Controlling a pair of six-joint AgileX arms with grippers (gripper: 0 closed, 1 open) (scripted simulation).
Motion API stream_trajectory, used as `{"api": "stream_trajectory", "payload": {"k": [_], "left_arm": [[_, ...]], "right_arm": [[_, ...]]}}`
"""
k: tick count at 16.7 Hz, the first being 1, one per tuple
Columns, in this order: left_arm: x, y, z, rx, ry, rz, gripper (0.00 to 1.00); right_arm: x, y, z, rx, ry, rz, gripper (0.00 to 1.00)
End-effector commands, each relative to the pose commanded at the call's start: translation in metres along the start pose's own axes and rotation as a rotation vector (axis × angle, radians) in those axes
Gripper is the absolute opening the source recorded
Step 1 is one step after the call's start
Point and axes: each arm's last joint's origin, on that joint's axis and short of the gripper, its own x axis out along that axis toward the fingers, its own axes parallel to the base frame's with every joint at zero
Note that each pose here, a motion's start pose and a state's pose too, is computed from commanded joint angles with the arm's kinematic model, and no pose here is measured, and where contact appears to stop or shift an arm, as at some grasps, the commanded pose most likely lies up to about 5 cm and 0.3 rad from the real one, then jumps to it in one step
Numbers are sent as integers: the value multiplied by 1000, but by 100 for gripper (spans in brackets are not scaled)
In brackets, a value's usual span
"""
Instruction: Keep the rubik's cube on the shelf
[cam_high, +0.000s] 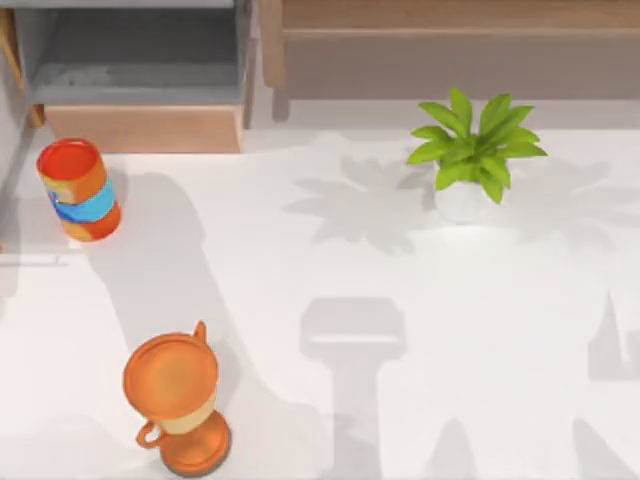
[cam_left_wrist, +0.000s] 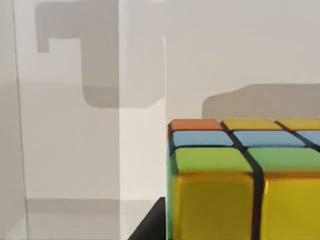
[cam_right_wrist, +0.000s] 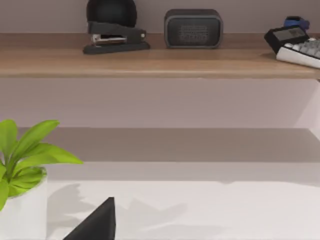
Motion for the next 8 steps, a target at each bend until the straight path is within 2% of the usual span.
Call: {"api": "stream_trajectory", "payload": {"k": [4,6,8], "left_arm": [[-45,-20,-5,72,-35,15,0],[-81,-53,-7,163,-92,28,0],[-115,-100,-9,285,-167,38,0]], "right_arm": [[0,0,0,0,0,0,100],[0,0,0,0,0,0,100],[0,0,0,0,0,0,100]]}}
